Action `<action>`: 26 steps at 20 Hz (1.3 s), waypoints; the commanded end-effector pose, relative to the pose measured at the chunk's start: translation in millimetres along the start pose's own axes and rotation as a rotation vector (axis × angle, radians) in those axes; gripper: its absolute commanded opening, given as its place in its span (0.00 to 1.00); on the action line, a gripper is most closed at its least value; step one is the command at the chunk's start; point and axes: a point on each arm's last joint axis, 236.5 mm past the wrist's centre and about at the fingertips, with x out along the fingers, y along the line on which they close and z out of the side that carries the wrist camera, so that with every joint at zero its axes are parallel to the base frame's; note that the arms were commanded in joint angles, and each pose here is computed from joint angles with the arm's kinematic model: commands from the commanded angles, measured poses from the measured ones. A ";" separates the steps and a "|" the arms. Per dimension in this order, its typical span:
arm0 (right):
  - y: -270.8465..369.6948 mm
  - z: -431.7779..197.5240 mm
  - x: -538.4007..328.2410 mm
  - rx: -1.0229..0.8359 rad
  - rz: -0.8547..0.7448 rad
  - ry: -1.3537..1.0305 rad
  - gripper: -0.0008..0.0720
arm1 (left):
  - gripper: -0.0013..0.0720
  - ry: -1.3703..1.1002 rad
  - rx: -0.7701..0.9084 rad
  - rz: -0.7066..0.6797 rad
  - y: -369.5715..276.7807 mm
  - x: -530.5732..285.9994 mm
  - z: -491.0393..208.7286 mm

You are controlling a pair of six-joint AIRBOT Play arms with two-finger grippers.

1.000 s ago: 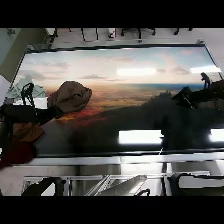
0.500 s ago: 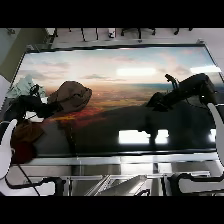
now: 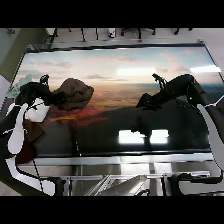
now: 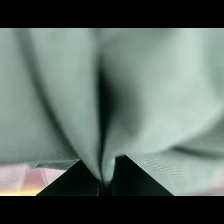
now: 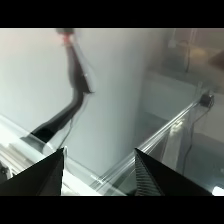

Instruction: Fold the shirts.

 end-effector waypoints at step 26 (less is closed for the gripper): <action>53.3 -149.7 110.5 -0.058 -0.002 -0.139 0.89 | 0.97 0.212 0.123 -0.143 -65.5 -64.3 -186.6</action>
